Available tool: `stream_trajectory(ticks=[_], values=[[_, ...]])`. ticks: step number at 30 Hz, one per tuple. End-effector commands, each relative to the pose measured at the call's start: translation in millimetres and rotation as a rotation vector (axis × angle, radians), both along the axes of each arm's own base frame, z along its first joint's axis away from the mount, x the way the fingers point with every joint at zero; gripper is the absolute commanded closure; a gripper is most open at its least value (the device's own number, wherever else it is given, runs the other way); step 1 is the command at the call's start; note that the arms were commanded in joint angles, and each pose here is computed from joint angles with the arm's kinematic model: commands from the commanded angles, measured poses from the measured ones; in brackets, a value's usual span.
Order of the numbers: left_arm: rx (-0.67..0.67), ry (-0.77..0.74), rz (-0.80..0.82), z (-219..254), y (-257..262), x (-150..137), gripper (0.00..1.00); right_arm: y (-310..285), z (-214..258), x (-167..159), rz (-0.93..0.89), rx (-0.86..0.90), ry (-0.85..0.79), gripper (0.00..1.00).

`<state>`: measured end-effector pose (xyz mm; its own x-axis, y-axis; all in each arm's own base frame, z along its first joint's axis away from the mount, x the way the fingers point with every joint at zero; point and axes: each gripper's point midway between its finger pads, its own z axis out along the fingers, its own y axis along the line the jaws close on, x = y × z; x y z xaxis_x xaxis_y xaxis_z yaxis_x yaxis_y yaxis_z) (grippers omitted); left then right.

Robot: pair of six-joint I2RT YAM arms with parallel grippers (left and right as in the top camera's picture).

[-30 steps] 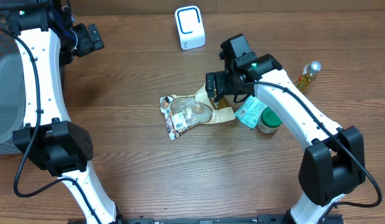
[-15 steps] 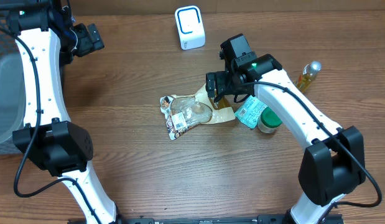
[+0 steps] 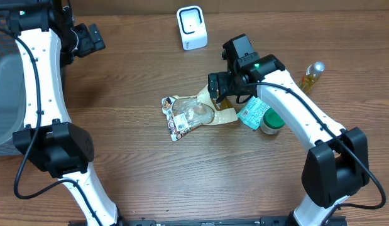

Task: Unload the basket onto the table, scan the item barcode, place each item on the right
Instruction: 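Carry the bag back and lower it onto the table center, then open the right gripper and raise the right arm away from the bag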

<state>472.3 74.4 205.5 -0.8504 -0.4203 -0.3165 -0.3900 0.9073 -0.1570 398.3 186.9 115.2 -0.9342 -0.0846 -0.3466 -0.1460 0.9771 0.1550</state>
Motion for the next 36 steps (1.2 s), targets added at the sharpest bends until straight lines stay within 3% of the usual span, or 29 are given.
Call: stream_trajectory(ticks=[1,22,27,36], values=[[0.002,-0.016,-0.009,5.0,-3.8,2.4,0.01,-1.6,-0.6,-0.5,-0.01,-0.004,-0.003,0.0],[0.002,-0.016,-0.008,5.0,-3.2,2.3,0.0,-1.5,11.9,-0.7,-0.01,0.008,-0.03,0.0],[0.002,-0.016,-0.008,5.0,-3.2,2.3,0.0,-2.1,51.5,-4.0,-0.008,0.048,-0.117,0.0],[0.002,-0.015,-0.007,5.0,-3.2,2.3,0.0,-17.9,162.7,-30.1,-0.017,0.16,-0.368,0.0]])
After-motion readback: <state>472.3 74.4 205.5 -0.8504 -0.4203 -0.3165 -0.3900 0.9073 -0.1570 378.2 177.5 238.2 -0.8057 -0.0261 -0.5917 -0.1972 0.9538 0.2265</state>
